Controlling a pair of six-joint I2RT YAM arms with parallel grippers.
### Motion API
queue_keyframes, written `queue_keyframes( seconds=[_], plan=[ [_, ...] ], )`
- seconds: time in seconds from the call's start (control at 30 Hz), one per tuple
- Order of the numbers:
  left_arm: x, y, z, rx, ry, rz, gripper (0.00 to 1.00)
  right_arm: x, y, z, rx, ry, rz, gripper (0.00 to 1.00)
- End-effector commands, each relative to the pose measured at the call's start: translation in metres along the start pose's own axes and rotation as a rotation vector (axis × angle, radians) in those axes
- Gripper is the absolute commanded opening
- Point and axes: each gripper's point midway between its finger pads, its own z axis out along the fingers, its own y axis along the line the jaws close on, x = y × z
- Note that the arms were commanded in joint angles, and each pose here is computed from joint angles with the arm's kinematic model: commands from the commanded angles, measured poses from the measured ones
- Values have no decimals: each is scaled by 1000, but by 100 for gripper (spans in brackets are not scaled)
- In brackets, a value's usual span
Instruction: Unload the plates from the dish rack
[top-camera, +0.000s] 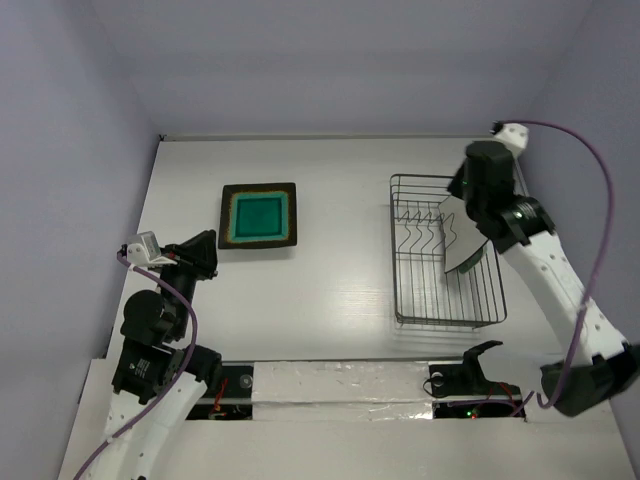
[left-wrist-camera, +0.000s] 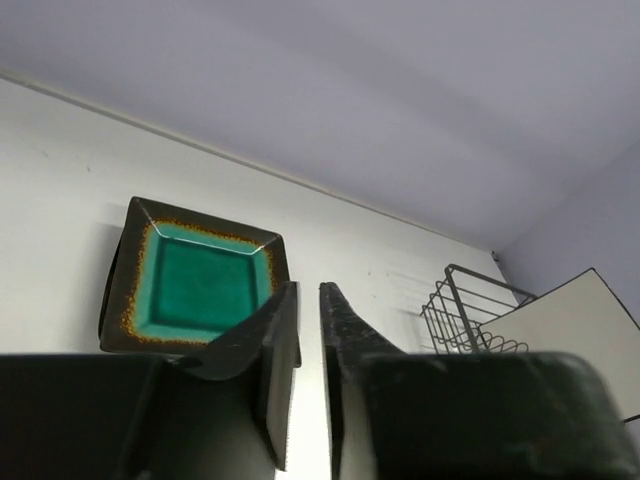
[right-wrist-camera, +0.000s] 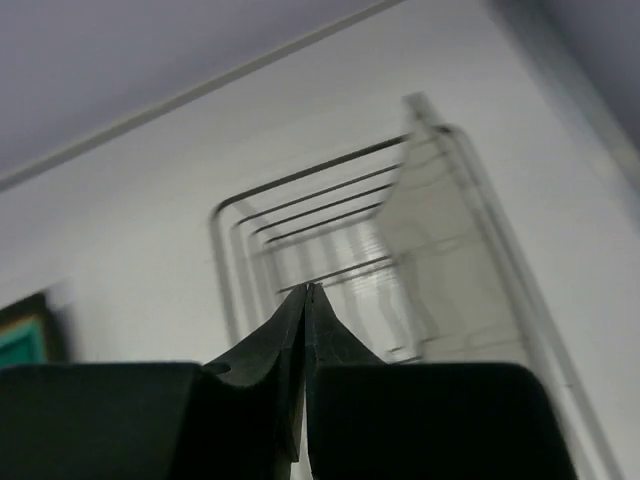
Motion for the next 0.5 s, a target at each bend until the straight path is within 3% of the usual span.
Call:
queue_keyframes(
  seconds=[0.0,0.03,0.07,0.1,0.17,0.33,0.47],
  plan=[
    [-9,-9,-2,34,-27,-12,13,-7,-74,-23,156,-4,-62,6],
    [-9,-9,-1,33,-24,-13,19,-10,-83,-25,168,-7,-59,26],
    [-9,-10,1,32,-21,-17,33,-9,-92,-26,184,6,-65,51],
    [-8,-10,2,25,-10,-21,43,-6,-99,-23,198,30,-69,80],
    [-19,-19,7,18,4,-44,67,3,-117,-13,246,84,-77,87],
    [-62,-47,6,59,-57,-199,99,18,-132,7,242,162,-64,88],
    [-91,-65,3,106,-114,-316,99,29,-129,27,217,245,-82,84]
  ],
)
